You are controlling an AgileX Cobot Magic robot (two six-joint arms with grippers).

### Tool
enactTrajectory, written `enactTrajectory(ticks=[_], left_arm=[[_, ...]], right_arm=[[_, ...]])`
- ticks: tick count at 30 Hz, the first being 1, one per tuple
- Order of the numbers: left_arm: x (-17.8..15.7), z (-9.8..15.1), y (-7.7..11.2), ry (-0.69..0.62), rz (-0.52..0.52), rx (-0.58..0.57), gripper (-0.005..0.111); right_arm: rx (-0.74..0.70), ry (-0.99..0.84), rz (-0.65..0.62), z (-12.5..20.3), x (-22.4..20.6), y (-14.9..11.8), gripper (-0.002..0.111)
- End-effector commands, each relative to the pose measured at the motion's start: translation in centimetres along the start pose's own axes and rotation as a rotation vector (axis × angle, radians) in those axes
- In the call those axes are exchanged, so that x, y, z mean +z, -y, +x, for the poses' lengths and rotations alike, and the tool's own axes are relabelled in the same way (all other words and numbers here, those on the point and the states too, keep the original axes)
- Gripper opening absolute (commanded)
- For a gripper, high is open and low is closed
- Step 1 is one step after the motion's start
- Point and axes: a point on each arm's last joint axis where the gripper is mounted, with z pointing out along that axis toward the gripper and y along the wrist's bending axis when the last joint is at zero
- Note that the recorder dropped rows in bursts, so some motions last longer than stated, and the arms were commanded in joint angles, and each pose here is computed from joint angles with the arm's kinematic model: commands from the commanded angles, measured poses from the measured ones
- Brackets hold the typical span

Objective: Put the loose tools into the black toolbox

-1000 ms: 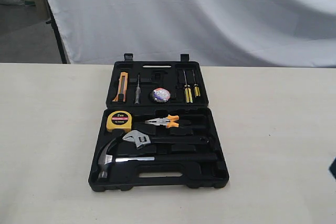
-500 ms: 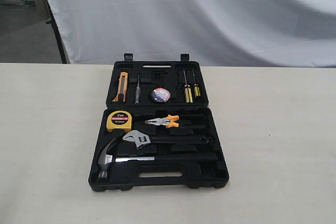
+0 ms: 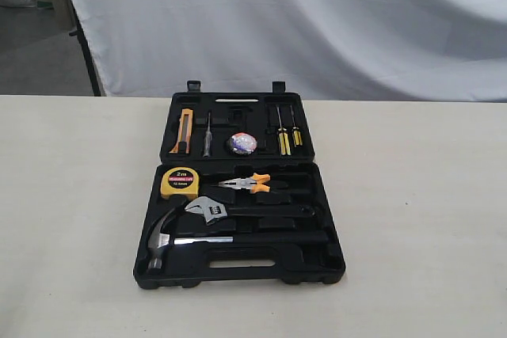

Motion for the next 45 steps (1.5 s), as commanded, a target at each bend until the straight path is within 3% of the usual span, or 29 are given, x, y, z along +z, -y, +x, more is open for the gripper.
enactTrajectory(ticks=[1, 45], left_arm=[[-0.04, -0.21, -0.09, 0.020, -0.021, 0.000, 0.001], [-0.04, -0.21, -0.09, 0.020, -0.021, 0.000, 0.001]], right_arm=[[-0.035, -0.014, 0.013, 0.24, -0.02, 0.13, 0.000], [-0.042, -0.043, 0.025, 0.51, -0.03, 0.25, 0.000]])
